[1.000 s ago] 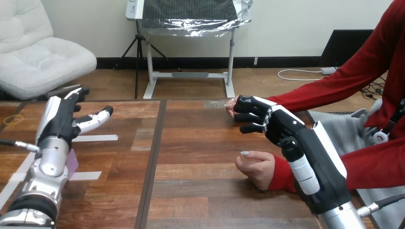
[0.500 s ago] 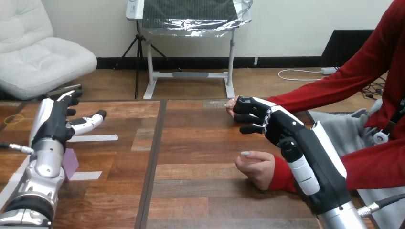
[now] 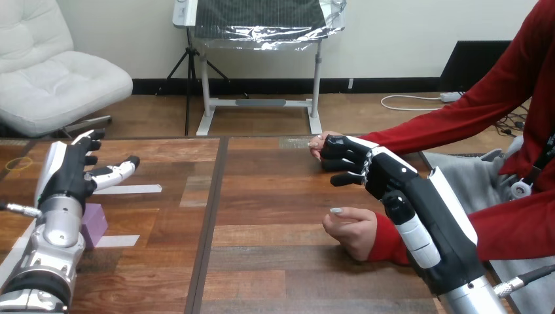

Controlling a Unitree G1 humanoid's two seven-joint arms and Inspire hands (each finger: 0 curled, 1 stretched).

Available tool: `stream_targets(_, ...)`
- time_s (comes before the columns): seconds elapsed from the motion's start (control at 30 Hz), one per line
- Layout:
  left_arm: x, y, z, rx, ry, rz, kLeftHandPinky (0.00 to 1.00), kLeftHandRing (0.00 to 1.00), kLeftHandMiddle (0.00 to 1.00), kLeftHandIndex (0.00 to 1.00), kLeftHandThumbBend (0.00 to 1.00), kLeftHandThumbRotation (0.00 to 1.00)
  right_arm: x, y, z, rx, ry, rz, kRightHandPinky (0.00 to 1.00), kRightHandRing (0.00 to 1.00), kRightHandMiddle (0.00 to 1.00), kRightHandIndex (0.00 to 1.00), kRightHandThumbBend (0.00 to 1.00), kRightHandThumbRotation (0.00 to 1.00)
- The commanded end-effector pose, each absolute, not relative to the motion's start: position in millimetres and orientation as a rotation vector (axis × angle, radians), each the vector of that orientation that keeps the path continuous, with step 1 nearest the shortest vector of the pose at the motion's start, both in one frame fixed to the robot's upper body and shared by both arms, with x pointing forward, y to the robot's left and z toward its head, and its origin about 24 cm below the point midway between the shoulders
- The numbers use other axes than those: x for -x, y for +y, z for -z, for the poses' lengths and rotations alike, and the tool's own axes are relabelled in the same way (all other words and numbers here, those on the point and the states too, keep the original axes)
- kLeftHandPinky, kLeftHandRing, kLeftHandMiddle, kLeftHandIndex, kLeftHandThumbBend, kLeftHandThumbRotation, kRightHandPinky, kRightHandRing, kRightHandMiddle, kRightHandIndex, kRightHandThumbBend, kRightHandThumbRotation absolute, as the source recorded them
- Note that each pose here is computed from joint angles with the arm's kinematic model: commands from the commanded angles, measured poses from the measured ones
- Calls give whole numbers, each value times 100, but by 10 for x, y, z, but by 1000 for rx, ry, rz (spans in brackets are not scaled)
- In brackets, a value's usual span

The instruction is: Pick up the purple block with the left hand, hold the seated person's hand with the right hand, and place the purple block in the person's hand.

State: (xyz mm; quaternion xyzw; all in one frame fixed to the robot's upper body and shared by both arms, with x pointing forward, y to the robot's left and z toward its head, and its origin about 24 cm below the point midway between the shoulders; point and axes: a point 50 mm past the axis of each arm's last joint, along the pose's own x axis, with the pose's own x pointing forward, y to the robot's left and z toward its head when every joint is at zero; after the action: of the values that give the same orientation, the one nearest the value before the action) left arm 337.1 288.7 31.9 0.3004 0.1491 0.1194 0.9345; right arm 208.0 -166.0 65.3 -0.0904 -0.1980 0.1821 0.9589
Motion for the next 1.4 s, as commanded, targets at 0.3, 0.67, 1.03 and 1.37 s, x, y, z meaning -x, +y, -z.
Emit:
stream_targets(0.3, -3348, 3055, -399, -573, 312, -310, 83, 89, 92, 90, 52, 21, -2131, -1650, -797, 192, -474, -368, 71, 76, 79, 80, 81, 100)
stream_targets(0.67, -3313, 3083, -360, -548, 330, -326, 84, 90, 92, 90, 51, 17, -2130, -1651, -804, 190, -477, -376, 71, 76, 80, 80, 81, 100)
stream_targets(1.03, -3271, 3089, -311, -520, 328, -333, 83, 89, 91, 88, 54, 15, -2130, -1652, -807, 191, -476, -380, 71, 77, 79, 80, 81, 100)
stream_targets(1.37, -3240, 3088, -260, -504, 348, -330, 82, 87, 90, 87, 56, 12, -2127, -1652, -812, 199, -481, -382, 71, 77, 79, 80, 81, 100)
